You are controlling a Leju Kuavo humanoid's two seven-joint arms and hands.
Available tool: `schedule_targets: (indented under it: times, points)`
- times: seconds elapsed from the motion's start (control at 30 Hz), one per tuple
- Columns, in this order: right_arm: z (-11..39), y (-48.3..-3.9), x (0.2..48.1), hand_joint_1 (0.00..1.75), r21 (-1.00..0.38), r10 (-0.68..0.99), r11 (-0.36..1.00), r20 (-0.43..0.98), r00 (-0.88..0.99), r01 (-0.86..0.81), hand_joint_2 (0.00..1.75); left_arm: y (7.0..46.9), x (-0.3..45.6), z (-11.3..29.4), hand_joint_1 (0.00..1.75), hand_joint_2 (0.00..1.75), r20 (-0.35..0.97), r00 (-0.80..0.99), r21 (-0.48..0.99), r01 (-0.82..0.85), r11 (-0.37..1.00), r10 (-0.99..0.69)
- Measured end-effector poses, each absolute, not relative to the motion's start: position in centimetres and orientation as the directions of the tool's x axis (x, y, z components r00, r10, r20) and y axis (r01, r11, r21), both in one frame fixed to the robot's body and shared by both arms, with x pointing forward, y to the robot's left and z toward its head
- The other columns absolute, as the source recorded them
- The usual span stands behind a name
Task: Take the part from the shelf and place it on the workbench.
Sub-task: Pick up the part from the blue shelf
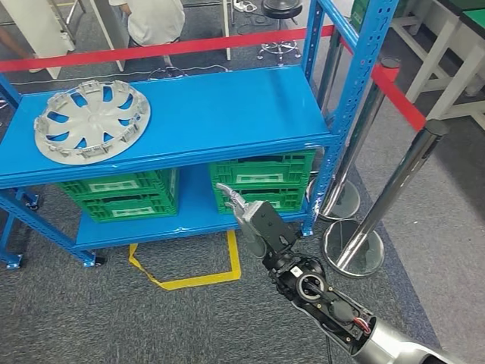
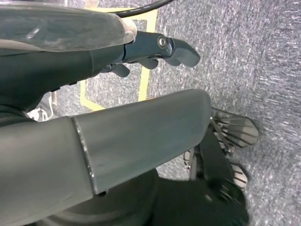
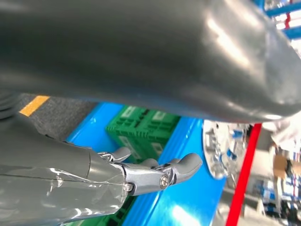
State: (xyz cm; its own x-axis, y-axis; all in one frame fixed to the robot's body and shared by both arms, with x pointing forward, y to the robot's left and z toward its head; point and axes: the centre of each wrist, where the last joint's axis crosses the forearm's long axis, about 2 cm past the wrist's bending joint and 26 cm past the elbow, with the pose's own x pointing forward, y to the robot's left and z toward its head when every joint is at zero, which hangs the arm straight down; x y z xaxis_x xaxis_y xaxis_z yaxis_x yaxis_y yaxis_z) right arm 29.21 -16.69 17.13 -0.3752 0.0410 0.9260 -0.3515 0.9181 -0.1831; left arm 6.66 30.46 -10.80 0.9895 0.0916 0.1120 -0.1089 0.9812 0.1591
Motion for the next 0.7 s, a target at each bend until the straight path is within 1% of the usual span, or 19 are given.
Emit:
schedule_targets:
  times: [0.7]
  points:
    - [17.00, -16.51, 29.04, 0.00, -0.194, 0.050, 0.912, 0.927, -0.372, -0.361, 0.00, 30.47, 6.50, -10.82, 0.00, 0.00, 0.108, 0.989, 0.156, -0.113, 0.981, 0.097]
